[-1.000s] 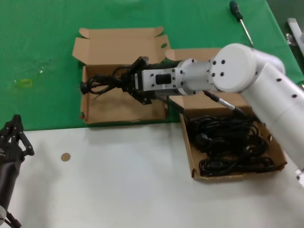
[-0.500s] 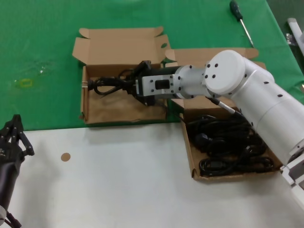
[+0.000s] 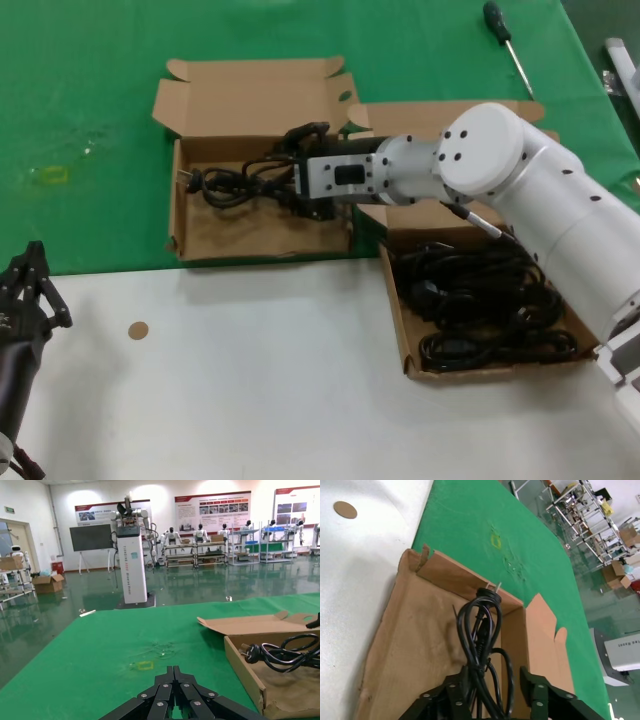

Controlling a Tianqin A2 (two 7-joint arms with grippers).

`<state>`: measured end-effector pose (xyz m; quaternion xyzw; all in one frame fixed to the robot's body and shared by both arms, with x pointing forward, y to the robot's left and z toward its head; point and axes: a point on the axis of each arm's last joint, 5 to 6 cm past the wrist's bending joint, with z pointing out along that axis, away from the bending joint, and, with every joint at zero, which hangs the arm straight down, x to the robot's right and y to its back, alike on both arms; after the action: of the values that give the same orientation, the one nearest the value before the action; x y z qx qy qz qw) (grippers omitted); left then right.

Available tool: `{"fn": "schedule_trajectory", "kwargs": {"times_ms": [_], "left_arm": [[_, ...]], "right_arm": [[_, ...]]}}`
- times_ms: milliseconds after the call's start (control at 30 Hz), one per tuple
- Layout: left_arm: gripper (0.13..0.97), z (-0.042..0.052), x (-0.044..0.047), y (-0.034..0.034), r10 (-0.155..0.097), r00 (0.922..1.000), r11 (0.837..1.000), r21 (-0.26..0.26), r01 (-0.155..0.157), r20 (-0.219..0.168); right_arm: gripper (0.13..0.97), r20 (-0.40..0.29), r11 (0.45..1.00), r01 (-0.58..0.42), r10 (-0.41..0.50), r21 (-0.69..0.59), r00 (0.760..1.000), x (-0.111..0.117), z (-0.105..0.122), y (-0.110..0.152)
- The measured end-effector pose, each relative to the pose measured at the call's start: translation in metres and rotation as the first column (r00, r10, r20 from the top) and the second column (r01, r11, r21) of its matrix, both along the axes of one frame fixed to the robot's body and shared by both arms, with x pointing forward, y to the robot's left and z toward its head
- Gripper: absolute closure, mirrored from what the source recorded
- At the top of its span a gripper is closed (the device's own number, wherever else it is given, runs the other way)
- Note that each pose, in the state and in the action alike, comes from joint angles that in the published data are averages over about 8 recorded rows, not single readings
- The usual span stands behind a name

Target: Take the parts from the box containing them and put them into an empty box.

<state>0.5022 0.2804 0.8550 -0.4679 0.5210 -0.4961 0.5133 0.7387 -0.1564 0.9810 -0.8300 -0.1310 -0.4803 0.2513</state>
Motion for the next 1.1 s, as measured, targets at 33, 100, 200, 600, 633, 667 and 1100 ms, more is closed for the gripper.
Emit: {"fn": "schedule_trajectory", "kwargs": {"times_ms": [33,100,200,600,633,667,1100], "left_arm": [[0.945,0.0000,0.0000,0.0000,0.000,1.0000,1.000,0.000,0.000,0.000],[0.945,0.0000,0.0000,0.0000,0.000,1.0000,1.000,0.000,0.000,0.000],[0.945,0.0000,0.0000,0.0000,0.000,1.0000,1.000,0.000,0.000,0.000],[0.945,0.0000,0.0000,0.0000,0.000,1.0000,1.000,0.000,0.000,0.000],[0.945,0.0000,0.0000,0.0000,0.000,1.0000,1.000,0.000,0.000,0.000],[0.945,0.0000,0.0000,0.0000,0.000,1.0000,1.000,0.000,0.000,0.000],[0.931,0.0000,0.0000,0.0000,0.000,1.0000,1.000,0.000,0.000,0.000]], "right_arm": [[0.752,0.001,1.000,0.001,-0.001,0.001,1.000,0.000,0.001,-0.001],[0.713,0.004,1.000,0.004,-0.004,0.003,1.000,0.000,0.002,-0.002],[0.654,0.008,1.000,0.010,-0.010,0.008,1.000,-0.001,0.006,-0.006],[0.419,0.029,0.997,0.045,-0.047,0.056,0.999,-0.014,0.033,-0.031],[0.419,0.030,0.997,0.049,-0.050,0.060,0.998,-0.016,0.035,-0.033],[0.419,0.031,0.997,0.052,-0.054,0.065,0.998,-0.018,0.036,-0.035],[0.203,0.029,0.992,0.063,-0.067,0.106,0.997,-0.026,0.036,-0.041]]}}
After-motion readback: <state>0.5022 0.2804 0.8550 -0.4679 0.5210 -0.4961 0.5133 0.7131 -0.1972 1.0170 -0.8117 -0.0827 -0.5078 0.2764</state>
